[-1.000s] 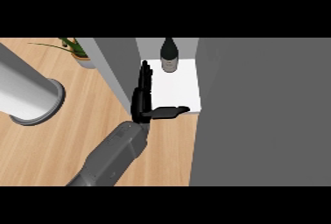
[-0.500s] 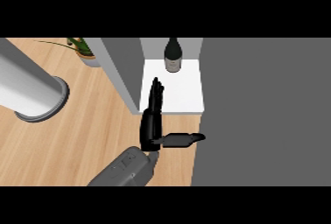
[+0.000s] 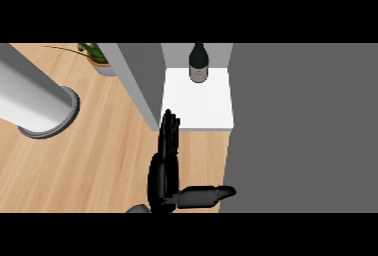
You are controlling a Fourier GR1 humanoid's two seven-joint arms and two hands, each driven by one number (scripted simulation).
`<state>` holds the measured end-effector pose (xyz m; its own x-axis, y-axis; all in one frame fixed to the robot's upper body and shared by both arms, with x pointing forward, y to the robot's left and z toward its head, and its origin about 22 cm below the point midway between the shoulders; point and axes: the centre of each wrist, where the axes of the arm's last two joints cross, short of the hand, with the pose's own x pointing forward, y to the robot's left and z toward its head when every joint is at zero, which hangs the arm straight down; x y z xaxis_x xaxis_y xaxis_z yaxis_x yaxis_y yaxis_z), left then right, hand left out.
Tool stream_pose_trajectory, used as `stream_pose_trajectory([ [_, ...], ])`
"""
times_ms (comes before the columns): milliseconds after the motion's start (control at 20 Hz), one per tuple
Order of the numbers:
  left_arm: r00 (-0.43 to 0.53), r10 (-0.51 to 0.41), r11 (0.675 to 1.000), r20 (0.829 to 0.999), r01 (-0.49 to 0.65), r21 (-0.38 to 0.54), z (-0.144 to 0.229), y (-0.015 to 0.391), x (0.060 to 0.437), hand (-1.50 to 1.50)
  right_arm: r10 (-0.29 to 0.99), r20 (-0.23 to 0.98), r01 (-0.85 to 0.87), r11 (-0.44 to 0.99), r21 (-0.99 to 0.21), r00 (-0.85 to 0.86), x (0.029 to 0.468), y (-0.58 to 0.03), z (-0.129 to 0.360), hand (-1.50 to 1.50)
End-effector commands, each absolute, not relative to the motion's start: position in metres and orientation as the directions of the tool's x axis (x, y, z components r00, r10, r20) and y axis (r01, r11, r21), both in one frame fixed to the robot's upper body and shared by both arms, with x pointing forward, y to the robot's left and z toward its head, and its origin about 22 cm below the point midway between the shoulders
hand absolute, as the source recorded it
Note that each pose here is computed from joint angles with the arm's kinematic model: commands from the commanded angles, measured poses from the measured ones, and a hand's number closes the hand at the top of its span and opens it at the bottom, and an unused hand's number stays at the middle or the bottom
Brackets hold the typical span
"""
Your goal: Pick up the wine, place it into the cabinet and close the cabinet
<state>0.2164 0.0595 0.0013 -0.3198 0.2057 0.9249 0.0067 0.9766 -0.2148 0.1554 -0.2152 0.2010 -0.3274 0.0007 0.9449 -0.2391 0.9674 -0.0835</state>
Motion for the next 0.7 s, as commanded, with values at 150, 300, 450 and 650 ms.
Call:
stream_pose_trajectory([
  [150, -0.340, 0.235, 0.967, 0.911, -0.015, -0.255, 0.019, 0.088, 0.190, -1.50, -0.033, 0.939, -0.287, 0.955, -0.071, -0.341, 0.136, -0.225, 0.211, -1.50],
  [300, -0.323, 0.246, 0.968, 0.914, 0.030, -0.250, 0.026, 0.092, 0.155, -1.50, -0.065, 0.940, -0.326, 0.944, -0.050, -0.334, 0.126, -0.211, 0.203, -1.50],
  [450, -0.354, 0.265, 0.964, 0.897, 0.075, -0.255, 0.042, 0.099, 0.164, -1.50, -0.086, 0.951, -0.373, 0.927, -0.033, -0.298, 0.136, -0.215, 0.199, -1.50],
  [650, -0.329, 0.263, 0.964, 0.907, 0.121, -0.236, 0.042, 0.132, 0.139, -1.50, -0.004, 0.965, -0.418, 0.902, -0.110, -0.260, 0.136, -0.220, 0.206, 1.50],
])
